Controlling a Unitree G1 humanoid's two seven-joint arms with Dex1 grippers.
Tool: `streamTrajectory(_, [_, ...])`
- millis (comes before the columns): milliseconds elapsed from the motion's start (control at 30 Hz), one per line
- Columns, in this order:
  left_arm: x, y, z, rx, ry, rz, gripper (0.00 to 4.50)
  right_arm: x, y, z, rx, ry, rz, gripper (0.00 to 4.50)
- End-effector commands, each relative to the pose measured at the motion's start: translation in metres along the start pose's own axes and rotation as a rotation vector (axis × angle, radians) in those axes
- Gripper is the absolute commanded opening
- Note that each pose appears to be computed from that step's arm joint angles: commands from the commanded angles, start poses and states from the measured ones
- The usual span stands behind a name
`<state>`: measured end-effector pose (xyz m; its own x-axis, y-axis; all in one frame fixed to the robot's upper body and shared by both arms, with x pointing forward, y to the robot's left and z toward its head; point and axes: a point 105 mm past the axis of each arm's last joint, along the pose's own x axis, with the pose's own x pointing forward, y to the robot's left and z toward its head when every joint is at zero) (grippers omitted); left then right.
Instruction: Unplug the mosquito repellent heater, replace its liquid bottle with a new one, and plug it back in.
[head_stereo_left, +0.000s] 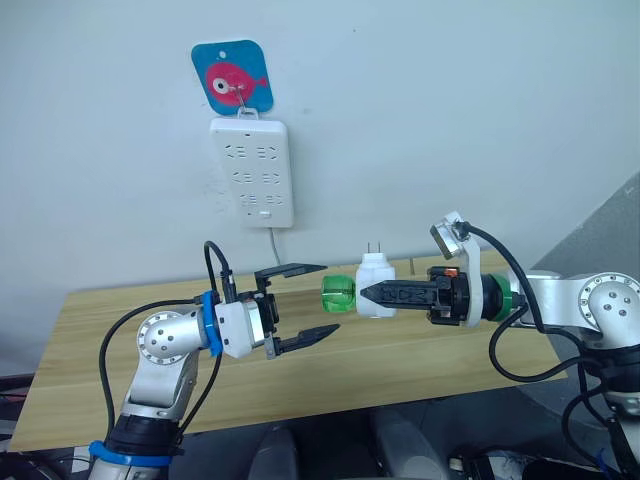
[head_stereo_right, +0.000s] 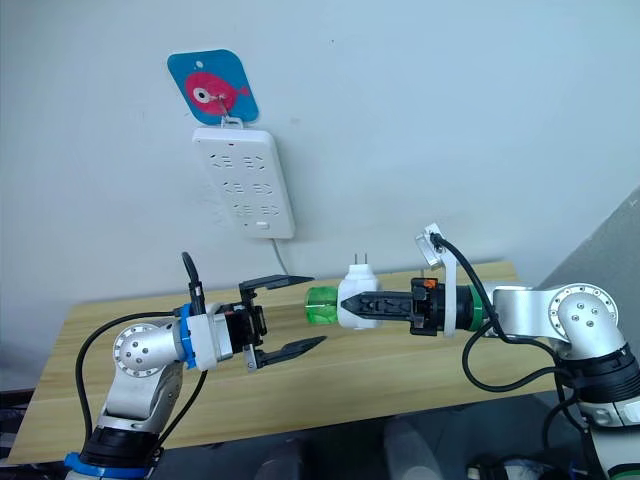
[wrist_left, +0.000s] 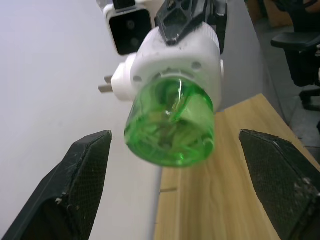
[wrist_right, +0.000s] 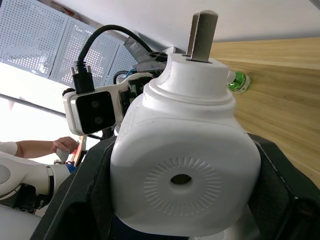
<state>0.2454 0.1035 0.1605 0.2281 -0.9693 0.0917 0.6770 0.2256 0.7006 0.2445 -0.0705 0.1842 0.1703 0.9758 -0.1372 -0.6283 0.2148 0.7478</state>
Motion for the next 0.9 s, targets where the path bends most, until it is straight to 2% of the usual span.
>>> streamTrajectory(33, [0.006, 0.005, 0.005, 0.032, -0.03, 0.027, 4.26, 0.0, 0.013, 0.004, -0.026, -0.015, 0.049, 3.06])
streamTrajectory(167, [0.012, 0.009, 0.01, 0.036, -0.05, 0.029, 4.26, 0.0, 0.013, 0.003, -0.027, -0.008, 0.05, 3.06])
streamTrajectory(267, [0.014, 0.01, 0.013, 0.036, -0.058, 0.021, 3.67, 0.001, 0.013, 0.003, -0.028, -0.007, 0.046, 3.06])
streamTrajectory(400, [0.019, 0.01, 0.018, 0.023, -0.067, 0.001, 2.42, 0.001, 0.013, 0.003, -0.029, -0.006, 0.043, 3.06])
streamTrajectory(533, [0.021, 0.01, 0.023, 0.002, -0.073, -0.029, 2.36, 0.001, 0.012, 0.003, -0.035, -0.004, 0.039, 3.06])
streamTrajectory(600, [0.019, 0.009, 0.024, -0.086, -0.058, -0.074, 2.36, 0.001, 0.013, 0.002, -0.049, 0.002, 0.036, 3.06])
streamTrajectory(733, [0.011, 0.024, 0.002, -0.497, 0.129, -0.08, 2.36, 0.001, 0.015, -0.001, -0.136, 0.054, 0.026, 3.06])
streamTrajectory(800, [0.008, 0.03, -0.002, -0.745, 0.194, -0.117, 2.36, 0.001, 0.017, -0.003, -0.209, 0.093, 0.022, 3.06])
streamTrajectory(900, [0.001, 0.029, 0.003, -0.972, 0.261, -0.216, 2.35, 0.002, 0.02, -0.003, -0.284, 0.128, 0.031, 3.06])
